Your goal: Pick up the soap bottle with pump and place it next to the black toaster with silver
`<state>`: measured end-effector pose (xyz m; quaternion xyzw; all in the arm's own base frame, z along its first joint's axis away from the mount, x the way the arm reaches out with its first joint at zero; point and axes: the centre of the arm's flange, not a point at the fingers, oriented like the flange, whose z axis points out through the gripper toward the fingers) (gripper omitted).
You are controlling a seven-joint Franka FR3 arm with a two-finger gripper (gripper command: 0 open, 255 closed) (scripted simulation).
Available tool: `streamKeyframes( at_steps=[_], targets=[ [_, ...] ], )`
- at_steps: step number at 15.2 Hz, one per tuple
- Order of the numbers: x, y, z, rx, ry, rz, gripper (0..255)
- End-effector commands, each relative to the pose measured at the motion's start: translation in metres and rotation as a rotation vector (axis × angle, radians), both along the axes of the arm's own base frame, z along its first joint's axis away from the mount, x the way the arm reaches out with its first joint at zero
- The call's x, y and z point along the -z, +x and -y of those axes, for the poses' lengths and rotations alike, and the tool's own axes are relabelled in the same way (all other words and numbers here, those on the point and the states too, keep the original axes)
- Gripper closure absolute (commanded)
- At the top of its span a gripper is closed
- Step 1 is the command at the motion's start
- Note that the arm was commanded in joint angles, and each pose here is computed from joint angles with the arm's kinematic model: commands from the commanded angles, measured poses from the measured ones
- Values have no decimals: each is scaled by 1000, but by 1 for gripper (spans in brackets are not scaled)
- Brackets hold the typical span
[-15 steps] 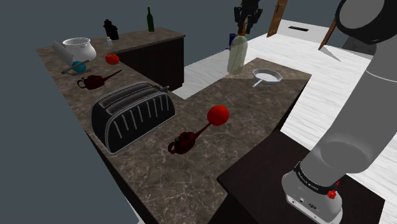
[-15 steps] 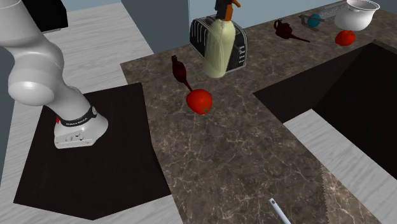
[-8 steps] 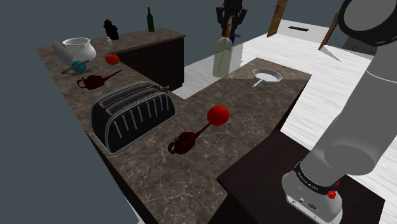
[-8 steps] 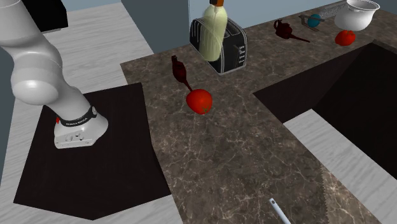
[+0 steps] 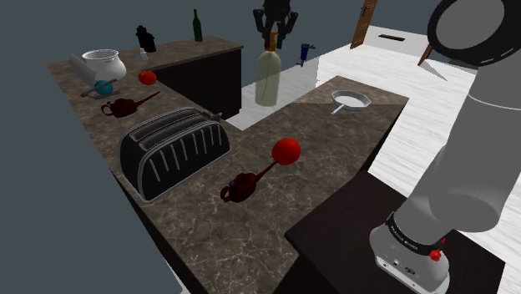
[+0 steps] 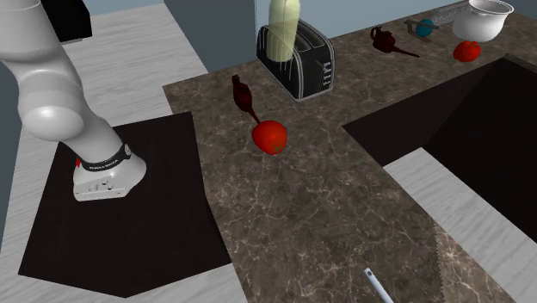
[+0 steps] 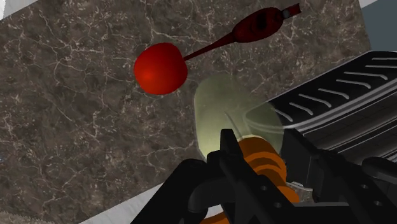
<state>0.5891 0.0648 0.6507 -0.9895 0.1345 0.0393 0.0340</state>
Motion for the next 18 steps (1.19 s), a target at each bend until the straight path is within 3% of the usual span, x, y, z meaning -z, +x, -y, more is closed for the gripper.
streamKeyframes(
  at_steps=[1,11,18],
  targets=[
    [1,3,-27,1,0,1,255],
    [0,25,-158,1,0,1,255],
    [37,25,-158,1,0,1,255]
  ],
)
